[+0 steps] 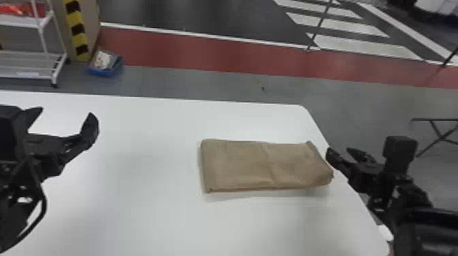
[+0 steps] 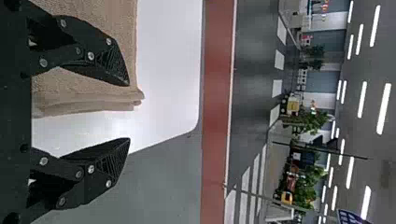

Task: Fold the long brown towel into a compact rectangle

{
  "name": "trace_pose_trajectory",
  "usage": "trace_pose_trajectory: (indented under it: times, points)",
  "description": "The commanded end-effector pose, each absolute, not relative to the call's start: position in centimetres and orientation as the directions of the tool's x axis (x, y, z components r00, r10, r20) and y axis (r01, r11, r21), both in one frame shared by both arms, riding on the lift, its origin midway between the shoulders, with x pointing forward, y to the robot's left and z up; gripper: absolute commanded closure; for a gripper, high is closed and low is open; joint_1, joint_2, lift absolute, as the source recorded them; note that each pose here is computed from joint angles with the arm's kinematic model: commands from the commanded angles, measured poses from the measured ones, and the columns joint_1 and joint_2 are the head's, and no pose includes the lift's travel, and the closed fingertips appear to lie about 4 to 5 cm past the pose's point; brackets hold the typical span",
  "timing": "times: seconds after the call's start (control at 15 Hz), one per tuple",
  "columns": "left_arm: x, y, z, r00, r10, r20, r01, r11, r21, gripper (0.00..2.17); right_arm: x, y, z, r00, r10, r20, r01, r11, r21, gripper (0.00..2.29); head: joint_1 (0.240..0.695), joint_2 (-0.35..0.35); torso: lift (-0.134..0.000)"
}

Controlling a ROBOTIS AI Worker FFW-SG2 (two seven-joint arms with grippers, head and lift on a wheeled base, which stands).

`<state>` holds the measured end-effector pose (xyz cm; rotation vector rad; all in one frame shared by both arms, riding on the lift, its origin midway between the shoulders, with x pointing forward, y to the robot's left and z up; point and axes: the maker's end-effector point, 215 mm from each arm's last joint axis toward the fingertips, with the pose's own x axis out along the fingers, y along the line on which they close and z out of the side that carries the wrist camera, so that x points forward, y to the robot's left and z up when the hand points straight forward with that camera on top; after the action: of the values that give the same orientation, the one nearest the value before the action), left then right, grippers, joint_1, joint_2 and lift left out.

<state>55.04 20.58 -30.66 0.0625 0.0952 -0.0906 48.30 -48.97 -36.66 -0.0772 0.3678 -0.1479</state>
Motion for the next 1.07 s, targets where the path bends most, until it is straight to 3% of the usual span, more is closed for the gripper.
trace_pose_trajectory:
  times: [0.0,0.27,0.6,1.0]
  points:
    - [55.0,20.6,-30.6,0.992,-0.087,-0.095,0.093,0.994,0.057,0.1,47.7,-49.7,-35.9,0.928,-0.171,-0.331,0.144,0.984,-0.106,0.06,0.695,-0.295,-0.124]
    - [54.4,18.8,-30.9,0.988,-0.114,-0.1,0.119,0.992,0.037,0.1,46.8,-50.1,-36.7,0.93,-0.18,-0.321,0.151,0.982,-0.113,0.07,0.695,-0.309,-0.124]
    - [52.1,11.6,-33.3,0.965,-0.217,-0.147,0.21,0.976,-0.06,0.11,44.0,-50.4,-35.8,0.955,-0.195,-0.222,0.181,0.98,-0.082,0.08,0.695,-0.35,-0.124]
    - [47.9,3.7,-39.7,0.901,-0.329,-0.282,0.291,0.942,-0.17,0.26,39.2,-50.9,-35.7,0.962,-0.241,-0.131,0.238,0.97,-0.043,0.09,0.695,-0.35,-0.124]
